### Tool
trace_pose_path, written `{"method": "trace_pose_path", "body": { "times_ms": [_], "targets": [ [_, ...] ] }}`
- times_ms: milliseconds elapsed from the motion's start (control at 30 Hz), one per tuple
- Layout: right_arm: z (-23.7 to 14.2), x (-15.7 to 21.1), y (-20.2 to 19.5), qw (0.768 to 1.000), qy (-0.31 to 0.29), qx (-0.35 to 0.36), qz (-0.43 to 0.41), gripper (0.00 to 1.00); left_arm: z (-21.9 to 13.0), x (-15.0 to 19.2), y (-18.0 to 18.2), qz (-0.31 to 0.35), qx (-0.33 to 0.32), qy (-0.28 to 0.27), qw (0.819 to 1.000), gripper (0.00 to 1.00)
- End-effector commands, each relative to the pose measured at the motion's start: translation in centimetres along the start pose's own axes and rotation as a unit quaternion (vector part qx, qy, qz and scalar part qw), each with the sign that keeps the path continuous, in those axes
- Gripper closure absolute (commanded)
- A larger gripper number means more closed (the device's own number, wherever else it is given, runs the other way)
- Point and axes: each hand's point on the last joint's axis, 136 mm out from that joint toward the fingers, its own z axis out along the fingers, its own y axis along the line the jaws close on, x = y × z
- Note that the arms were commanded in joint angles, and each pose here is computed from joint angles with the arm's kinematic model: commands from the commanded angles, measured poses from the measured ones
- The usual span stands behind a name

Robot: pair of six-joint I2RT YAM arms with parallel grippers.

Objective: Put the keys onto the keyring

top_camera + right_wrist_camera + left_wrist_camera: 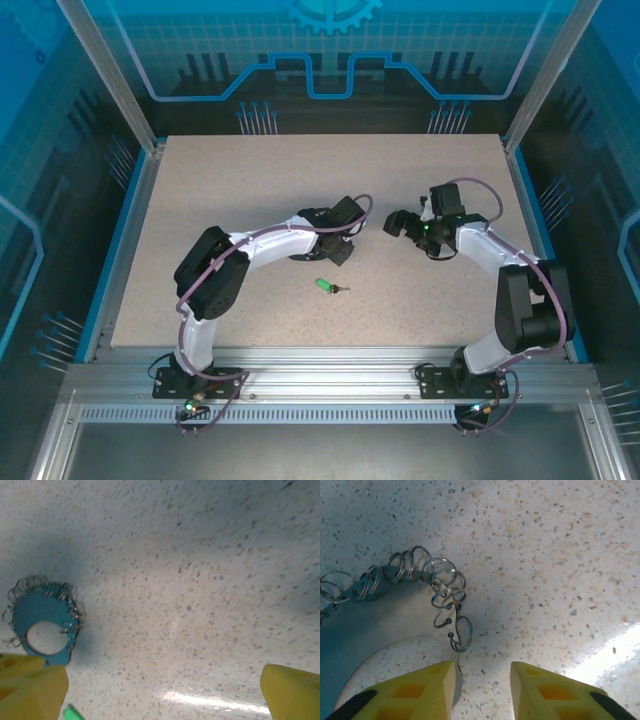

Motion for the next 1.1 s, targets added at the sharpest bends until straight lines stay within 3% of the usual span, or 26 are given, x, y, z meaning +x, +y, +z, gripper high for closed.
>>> {"method": "trace_pose_path", "body": {
  "times_ms": [0, 667, 1067],
  "targets": [
    [-1.0, 0.0, 2.2, 0.998, -0.006, -0.061, -0.008, 0.00, 0.9, -0.1, 0.4, 0.018, -0.015, 0.013, 1.000, 0.65],
    [-0.6, 1.5, 1.5, 0.998, 0.003, -0.064, -0.005, 0.00, 3.5, -0.8, 2.1, 0.001, -0.034, 0.017, 0.999, 0.68],
    [-0.6, 1.6, 1.3, 0.998, 0.002, -0.058, -0.008, 0.00, 4.2, -0.1, 2.2, -0.005, -0.030, 0.028, 0.999, 0.76]
  ]
}}
